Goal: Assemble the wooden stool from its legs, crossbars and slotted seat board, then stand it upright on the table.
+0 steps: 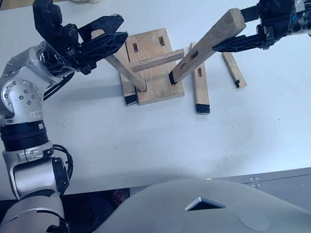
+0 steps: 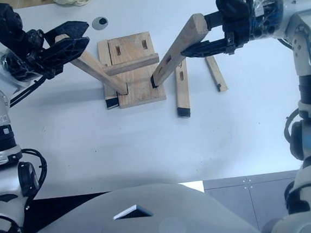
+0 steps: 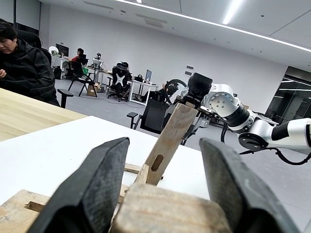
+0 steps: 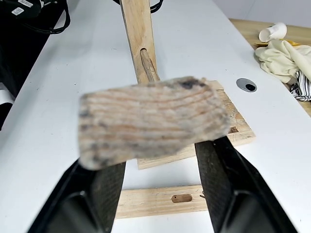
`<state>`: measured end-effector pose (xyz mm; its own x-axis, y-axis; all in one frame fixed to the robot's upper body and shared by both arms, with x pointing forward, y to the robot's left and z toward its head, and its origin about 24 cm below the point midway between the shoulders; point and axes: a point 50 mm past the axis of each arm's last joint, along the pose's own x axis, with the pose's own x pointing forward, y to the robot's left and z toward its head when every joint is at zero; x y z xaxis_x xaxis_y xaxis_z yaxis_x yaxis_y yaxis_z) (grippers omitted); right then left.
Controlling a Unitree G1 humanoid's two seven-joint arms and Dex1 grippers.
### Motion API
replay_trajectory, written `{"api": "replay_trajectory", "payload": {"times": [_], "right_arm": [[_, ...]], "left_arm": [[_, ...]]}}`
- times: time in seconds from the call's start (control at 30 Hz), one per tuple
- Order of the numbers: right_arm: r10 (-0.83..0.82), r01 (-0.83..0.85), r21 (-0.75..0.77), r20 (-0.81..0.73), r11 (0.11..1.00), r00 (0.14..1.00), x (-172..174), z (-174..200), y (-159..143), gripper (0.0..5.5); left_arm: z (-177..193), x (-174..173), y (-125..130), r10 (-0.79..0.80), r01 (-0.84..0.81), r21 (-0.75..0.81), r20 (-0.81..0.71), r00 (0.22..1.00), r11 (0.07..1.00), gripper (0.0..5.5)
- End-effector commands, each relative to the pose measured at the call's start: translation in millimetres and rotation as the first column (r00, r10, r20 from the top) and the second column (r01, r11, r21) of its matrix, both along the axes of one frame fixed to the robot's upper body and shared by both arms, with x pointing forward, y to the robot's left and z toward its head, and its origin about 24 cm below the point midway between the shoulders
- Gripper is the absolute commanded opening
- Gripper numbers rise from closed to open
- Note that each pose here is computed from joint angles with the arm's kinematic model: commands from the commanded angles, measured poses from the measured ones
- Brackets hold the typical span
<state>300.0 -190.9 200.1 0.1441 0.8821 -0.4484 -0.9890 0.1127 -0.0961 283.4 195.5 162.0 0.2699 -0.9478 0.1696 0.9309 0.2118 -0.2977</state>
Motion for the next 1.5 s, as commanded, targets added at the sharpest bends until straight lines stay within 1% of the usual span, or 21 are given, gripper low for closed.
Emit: {"api": "replay_trajectory", "payload": {"times": [0.03, 0.43, 0.6, 0.77, 0.87, 1.0, 1.17, 1.3, 1.5], "right_arm": [[0.026, -0.034, -0.100, -0.084, 0.994, 0.996, 0.9, -10.8, 4.3, 2.03], [0.051, -0.102, -0.239, -0.210, 0.966, 0.976, 8.6, -21.1, 8.1, 2.03], [0.070, -0.128, -0.306, -0.196, 0.943, 0.978, 12.7, -24.0, 8.1, 2.03], [0.114, -0.175, -0.311, -0.206, 0.934, 0.972, 12.7, -23.6, 20.6, 2.03], [0.169, -0.216, -0.271, -0.185, 0.938, 0.968, 11.8, -13.7, 32.4, 2.03], [0.181, -0.242, -0.243, -0.247, 0.939, 0.952, 10.0, -6.1, 35.7, 2.03], [0.152, -0.246, -0.290, -0.310, 0.925, 0.938, 21.9, -6.3, 39.8, 2.03], [0.171, -0.290, -0.347, -0.334, 0.892, 0.927, 28.8, -11.8, 50.0, 2.03], [0.197, -0.346, -0.400, -0.368, 0.849, 0.909, 30.6, -25.2, 56.5, 2.03]], "left_arm": [[-23.9, -2.1, 2.2, 0.035, -0.029, 0.058, -0.110, 0.993, 0.998, 2.42], [-29.2, -5.6, -1.1, 0.022, -0.018, 0.038, -0.111, 0.994, 0.999, 2.41], [-30.4, -5.5, -2.6, 0.014, -0.011, 0.029, -0.115, 0.993, 1.000, 2.40], [-32.2, -6.0, -3.5, 0.012, -0.010, 0.022, -0.118, 0.993, 1.000, 2.40], [-34.0, -5.5, -4.5, 0.023, -0.021, 0.018, -0.122, 0.992, 1.000, 2.40], [-35.7, -5.4, -6.0, 0.027, -0.025, 0.019, -0.126, 0.992, 1.000, 2.40], [-38.5, -2.8, -6.9, 0.027, -0.025, 0.020, -0.135, 0.991, 0.999, 2.39], [-38.3, 0.2, -5.2, 0.020, -0.017, 0.024, -0.138, 0.990, 1.000, 2.39], [-36.1, 5.3, -3.1, 0.009, -0.005, 0.035, -0.139, 0.990, 0.999, 2.39]]}}
